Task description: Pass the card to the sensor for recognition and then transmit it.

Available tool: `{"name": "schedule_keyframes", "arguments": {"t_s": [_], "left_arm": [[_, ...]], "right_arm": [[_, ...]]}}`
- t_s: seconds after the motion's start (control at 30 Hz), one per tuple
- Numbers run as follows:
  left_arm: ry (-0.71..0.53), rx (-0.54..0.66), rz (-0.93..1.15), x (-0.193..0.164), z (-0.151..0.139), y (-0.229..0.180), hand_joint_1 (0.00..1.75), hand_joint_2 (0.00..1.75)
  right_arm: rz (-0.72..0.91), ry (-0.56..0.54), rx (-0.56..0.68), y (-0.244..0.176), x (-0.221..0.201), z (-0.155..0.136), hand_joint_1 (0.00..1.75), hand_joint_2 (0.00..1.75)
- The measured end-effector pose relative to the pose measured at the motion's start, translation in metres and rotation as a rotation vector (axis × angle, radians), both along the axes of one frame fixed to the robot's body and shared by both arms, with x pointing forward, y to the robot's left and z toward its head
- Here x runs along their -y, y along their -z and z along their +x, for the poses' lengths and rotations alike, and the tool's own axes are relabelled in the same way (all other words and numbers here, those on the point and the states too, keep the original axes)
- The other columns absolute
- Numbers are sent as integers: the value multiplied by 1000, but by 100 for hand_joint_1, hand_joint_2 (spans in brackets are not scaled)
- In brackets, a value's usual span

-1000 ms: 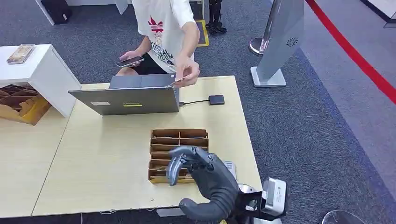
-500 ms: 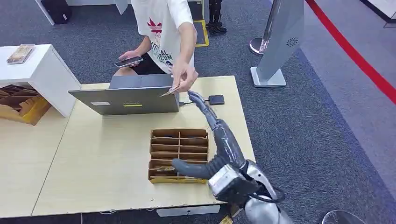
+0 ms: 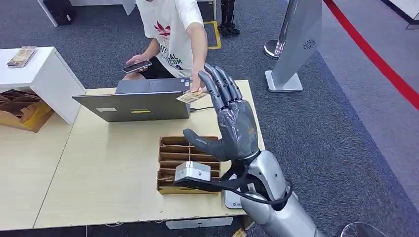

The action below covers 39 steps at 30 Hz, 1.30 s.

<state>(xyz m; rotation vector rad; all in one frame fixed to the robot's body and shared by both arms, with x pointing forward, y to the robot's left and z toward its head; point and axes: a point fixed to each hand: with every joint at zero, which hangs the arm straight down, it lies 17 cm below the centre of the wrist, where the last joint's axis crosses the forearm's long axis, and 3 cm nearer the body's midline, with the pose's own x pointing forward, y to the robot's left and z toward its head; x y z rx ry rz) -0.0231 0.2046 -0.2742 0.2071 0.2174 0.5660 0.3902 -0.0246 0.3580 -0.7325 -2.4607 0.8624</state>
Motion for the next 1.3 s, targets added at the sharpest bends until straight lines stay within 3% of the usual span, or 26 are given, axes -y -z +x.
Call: {"name": "schedule_keyframes", "arguments": {"t_s": [0.27, 0.7, 0.73, 0.8, 0.83, 0.87, 1.3], "left_arm": [[-5, -1, -13, -2, 0, 1, 0, 175], [-7, 1, -22, -5, 0, 2, 0, 175], [-7, 1, -22, -5, 0, 2, 0, 175], [-7, 1, -22, -5, 0, 2, 0, 175], [-7, 1, -22, -5, 0, 2, 0, 175], [-8, 1, -22, -4, 0, 2, 0, 175], [-8, 0, -22, -5, 0, 2, 0, 175]], "right_arm": [[-148, 147, 145, 17, -5, 14, 0, 175], [-366, 240, 119, 71, -8, 59, 5, 175], [-372, 241, 116, 72, -8, 61, 37, 175], [-381, 244, 108, 75, -8, 64, 37, 175], [-384, 245, 104, 76, -9, 65, 143, 175], [-388, 245, 101, 78, -9, 66, 173, 175], [-375, 245, 62, 80, -14, 70, 175, 175]]}}
